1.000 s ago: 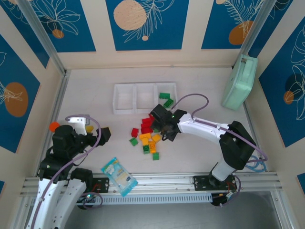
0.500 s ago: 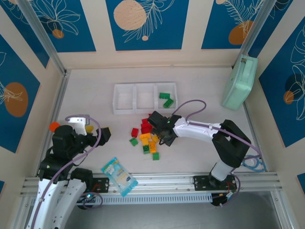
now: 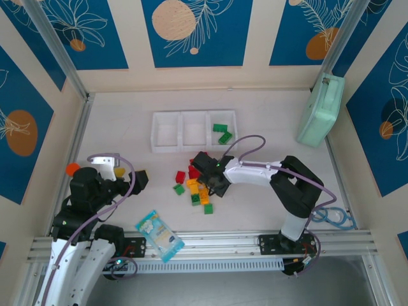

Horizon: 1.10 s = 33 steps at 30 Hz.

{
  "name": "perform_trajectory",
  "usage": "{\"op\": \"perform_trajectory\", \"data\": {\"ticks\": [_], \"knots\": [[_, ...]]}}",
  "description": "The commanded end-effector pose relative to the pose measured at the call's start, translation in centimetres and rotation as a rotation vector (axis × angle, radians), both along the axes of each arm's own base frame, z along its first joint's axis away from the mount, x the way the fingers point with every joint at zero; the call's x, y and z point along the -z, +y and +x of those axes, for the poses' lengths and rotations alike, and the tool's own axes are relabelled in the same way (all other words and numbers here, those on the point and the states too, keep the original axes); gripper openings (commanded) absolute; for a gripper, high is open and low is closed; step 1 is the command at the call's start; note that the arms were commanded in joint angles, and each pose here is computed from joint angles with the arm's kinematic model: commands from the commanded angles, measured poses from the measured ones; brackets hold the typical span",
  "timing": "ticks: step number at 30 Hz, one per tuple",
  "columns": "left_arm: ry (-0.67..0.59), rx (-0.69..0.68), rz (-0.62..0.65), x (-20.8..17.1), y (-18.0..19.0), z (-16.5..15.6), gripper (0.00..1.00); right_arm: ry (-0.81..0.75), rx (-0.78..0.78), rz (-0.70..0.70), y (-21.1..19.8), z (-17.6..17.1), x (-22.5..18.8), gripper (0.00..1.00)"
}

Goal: Sort the legos into containers by color
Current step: Pick up the lego from the center of the table, then place the lego in the container.

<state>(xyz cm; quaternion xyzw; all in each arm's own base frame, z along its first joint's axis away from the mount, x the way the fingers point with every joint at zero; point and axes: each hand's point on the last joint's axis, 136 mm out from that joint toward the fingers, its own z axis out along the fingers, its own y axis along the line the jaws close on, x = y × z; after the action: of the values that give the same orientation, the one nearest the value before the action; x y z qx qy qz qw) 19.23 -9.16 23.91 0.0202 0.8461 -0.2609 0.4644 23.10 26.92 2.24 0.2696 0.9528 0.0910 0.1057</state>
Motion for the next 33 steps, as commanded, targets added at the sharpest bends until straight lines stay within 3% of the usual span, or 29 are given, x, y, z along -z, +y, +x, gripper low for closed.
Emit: {"op": "perform_trajectory", "data": {"ticks": [1, 16, 25, 29, 33], "knots": [[-0.029, 0.032, -0.009, -0.4, -0.5, -0.3, 0.99, 0.001, -0.046, 0.03, 1.5, 0.2, 0.1, 0.65], [-0.028, 0.033, -0.011, -0.4, -0.5, -0.2, 0.99, -0.074, -0.14, -0.016, 0.9, 1.6, -1.1, 0.36], [-0.029, 0.033, -0.011, -0.4, -0.5, -0.2, 1.0, -0.409, -0.48, -0.017, 4.4, 4.8, -10.5, 0.33], [-0.029, 0.036, -0.013, -0.4, -0.6, -0.3, 0.99, -0.555, -0.623, 0.016, 6.3, 8.1, -15.0, 0.33], [-0.031, 0.044, -0.015, -0.5, -0.7, -0.3, 0.99, -0.593, -0.739, 0.042, 7.8, 12.2, -17.0, 0.33]]}}
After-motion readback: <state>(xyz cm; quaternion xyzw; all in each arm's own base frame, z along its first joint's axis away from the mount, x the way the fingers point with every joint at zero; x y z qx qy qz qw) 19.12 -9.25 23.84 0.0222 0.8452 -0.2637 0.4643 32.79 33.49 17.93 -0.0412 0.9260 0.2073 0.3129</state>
